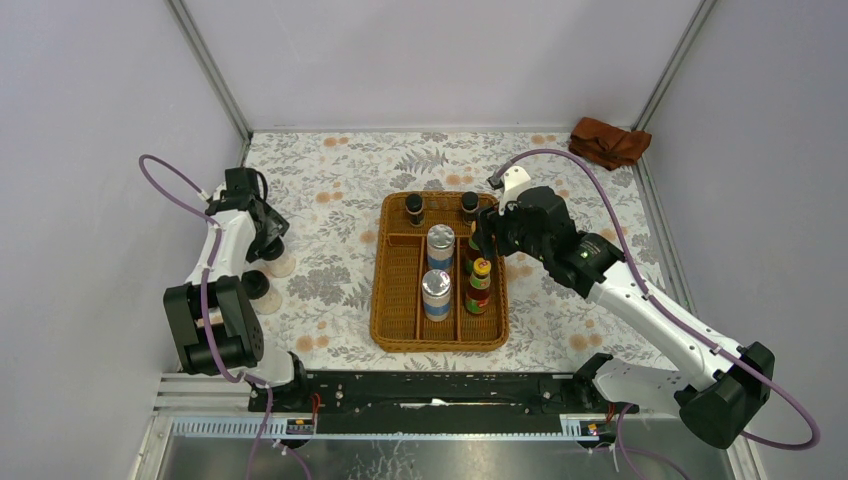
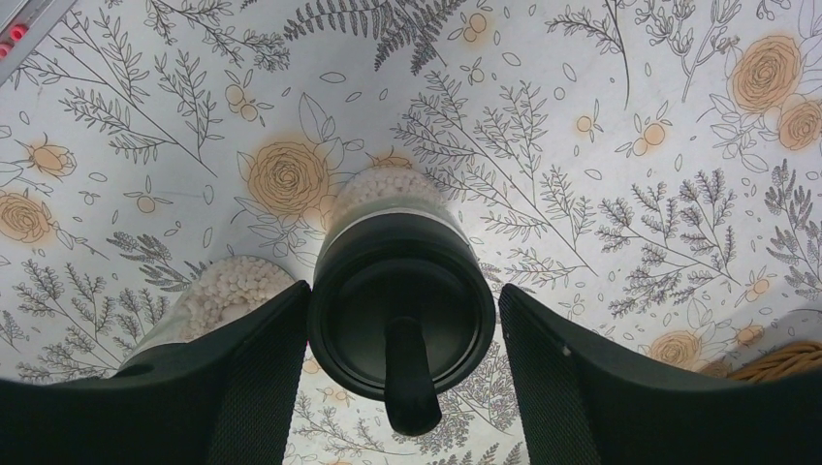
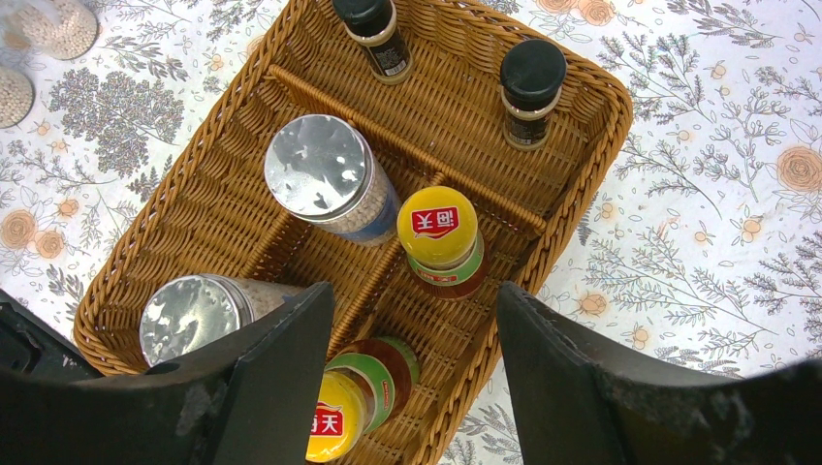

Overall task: Organize the condiment bottles
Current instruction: Pick up the bottle from the center of the board, then place the bottle in the storage box.

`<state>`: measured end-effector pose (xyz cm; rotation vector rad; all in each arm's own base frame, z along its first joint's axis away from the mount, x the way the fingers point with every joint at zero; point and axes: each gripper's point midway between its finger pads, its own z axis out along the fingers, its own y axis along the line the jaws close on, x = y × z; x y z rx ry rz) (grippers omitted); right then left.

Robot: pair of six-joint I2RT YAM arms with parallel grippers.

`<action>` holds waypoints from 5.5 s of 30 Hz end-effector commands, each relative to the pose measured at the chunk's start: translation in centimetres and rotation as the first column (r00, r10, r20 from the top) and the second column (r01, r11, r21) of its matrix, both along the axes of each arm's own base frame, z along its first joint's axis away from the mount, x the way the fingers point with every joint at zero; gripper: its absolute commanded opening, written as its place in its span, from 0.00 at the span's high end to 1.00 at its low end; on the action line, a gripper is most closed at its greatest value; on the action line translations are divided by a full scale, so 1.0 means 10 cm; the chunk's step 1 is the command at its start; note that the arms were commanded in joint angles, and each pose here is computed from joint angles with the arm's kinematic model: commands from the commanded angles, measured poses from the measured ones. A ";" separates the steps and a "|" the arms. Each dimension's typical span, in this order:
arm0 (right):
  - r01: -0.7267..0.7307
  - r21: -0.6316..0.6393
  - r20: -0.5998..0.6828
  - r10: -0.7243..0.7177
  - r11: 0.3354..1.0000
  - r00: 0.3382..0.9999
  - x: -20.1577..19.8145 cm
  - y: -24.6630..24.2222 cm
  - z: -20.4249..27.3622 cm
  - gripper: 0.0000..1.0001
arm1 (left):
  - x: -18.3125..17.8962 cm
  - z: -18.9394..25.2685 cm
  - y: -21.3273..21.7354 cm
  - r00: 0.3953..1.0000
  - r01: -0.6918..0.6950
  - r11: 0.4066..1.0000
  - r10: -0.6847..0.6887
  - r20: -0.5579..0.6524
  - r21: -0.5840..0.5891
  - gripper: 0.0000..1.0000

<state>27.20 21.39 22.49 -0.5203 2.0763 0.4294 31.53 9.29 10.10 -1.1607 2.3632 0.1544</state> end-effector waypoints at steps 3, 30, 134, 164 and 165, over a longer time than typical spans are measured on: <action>0.006 0.017 0.036 -0.007 1.000 0.999 0.06 0.00 0.07 0.31 | 0.13 0.12 0.07 0.998 0.001 1.000 -0.002 0.061 0.017 0.33; 0.012 0.026 0.041 -0.013 1.000 0.999 0.03 -0.03 0.10 0.33 | 0.05 0.20 0.01 0.996 0.024 1.000 -0.024 0.082 -0.005 1.00; 0.331 0.006 0.189 -0.326 0.944 0.926 0.43 -0.47 0.68 0.36 | -0.08 0.77 -3.01 0.482 0.860 0.500 -0.862 0.156 0.102 1.00; 0.338 0.020 0.206 -0.334 0.941 0.920 0.40 -0.52 0.78 0.36 | 0.11 0.32 -3.24 0.310 0.918 0.348 -0.929 0.203 0.191 1.00; 0.338 0.019 0.207 -0.334 0.941 0.920 0.41 -0.52 0.77 0.36 | 0.12 0.31 -3.25 0.308 0.919 0.346 -0.930 0.201 0.192 1.00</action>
